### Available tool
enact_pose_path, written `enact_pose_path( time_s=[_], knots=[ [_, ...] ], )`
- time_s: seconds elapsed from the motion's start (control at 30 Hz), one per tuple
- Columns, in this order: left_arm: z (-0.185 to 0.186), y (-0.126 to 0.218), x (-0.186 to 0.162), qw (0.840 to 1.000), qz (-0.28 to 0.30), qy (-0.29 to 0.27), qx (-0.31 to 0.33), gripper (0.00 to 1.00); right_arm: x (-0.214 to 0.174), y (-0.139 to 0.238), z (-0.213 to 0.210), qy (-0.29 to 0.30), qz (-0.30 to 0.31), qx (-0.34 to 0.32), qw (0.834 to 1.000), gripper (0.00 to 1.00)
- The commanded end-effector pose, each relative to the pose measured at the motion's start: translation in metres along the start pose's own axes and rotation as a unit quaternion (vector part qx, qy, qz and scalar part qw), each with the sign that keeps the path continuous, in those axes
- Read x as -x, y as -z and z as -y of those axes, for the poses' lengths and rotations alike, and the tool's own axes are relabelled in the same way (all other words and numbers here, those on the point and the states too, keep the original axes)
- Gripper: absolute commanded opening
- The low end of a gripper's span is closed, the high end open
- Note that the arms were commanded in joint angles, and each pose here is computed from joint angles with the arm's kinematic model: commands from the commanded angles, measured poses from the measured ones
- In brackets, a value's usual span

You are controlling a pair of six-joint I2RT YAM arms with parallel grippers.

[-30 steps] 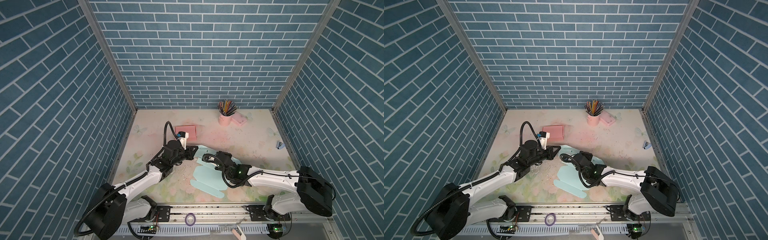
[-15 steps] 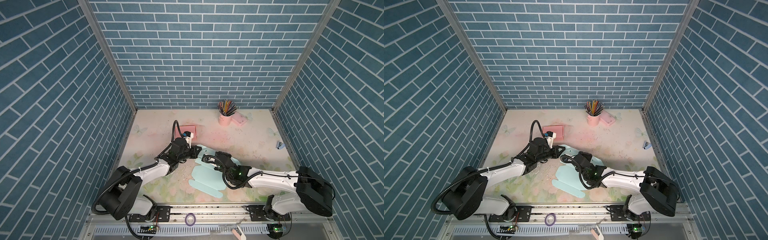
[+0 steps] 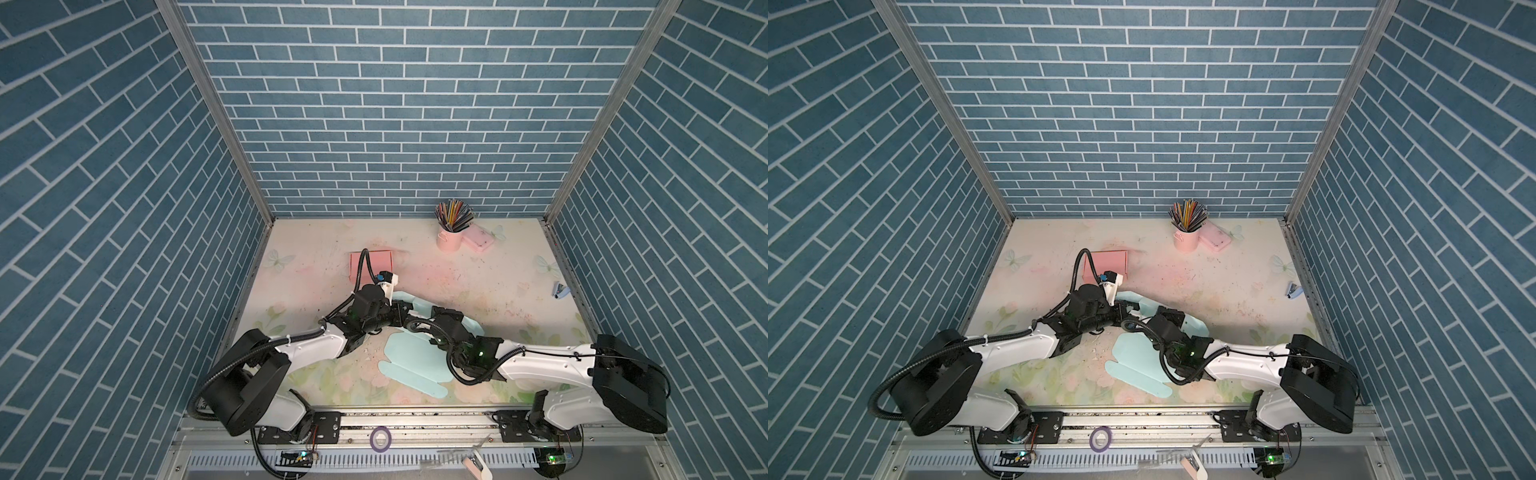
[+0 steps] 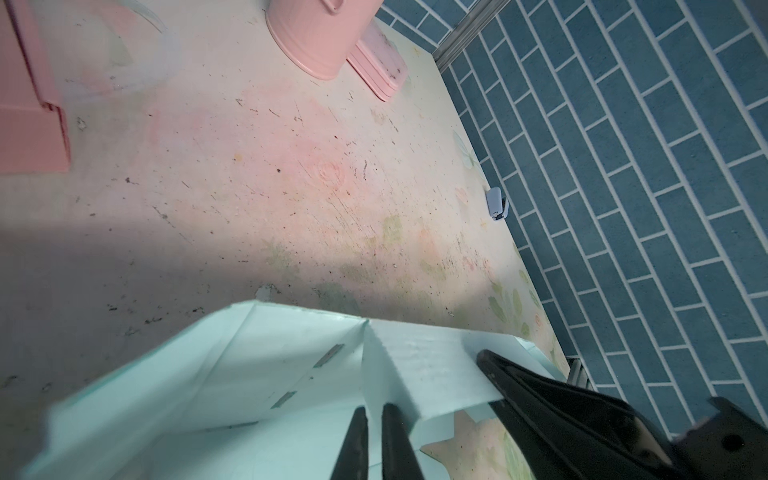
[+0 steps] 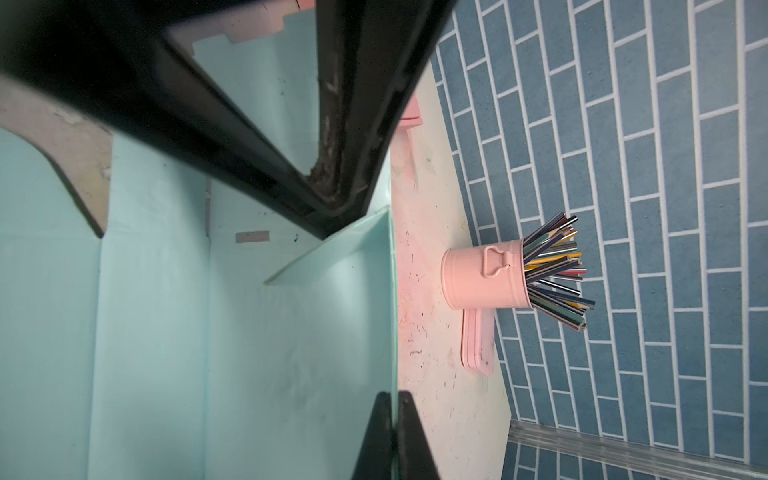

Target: Fold the paper box

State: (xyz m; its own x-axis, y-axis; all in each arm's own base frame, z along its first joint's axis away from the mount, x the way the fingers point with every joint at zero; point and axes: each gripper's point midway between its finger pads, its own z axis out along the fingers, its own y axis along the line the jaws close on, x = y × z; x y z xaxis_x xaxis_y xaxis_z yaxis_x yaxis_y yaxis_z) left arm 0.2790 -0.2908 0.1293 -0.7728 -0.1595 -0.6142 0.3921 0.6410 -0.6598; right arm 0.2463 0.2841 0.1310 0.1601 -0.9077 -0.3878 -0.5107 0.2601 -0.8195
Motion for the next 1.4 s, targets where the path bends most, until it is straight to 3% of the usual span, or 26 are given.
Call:
enact_pose_path(
  time_s=[0.0,0.3,0.53,1.0,1.37],
  knots=[
    [0.002,0.021,0.011,1.000,0.025,-0.016,0.002,0.13,0.017,0.008,0.006,0.002,0.035,-0.013,0.999,0.00],
    [-0.057,0.088,0.008,0.996,0.067,0.029,0.044,0.14,0.022,0.016,0.009,0.011,0.051,-0.036,0.998,0.00],
    [-0.095,0.121,0.010,0.989,0.098,0.069,0.086,0.11,0.027,0.032,0.018,-0.024,0.091,-0.042,0.995,0.00],
    [-0.109,0.083,0.000,0.993,0.080,0.077,0.030,0.11,0.029,0.045,0.030,-0.065,0.127,-0.041,0.989,0.00],
    [-0.089,0.057,-0.011,0.996,0.064,0.058,-0.012,0.11,0.028,0.044,0.030,-0.068,0.127,-0.040,0.989,0.00]
  ],
)
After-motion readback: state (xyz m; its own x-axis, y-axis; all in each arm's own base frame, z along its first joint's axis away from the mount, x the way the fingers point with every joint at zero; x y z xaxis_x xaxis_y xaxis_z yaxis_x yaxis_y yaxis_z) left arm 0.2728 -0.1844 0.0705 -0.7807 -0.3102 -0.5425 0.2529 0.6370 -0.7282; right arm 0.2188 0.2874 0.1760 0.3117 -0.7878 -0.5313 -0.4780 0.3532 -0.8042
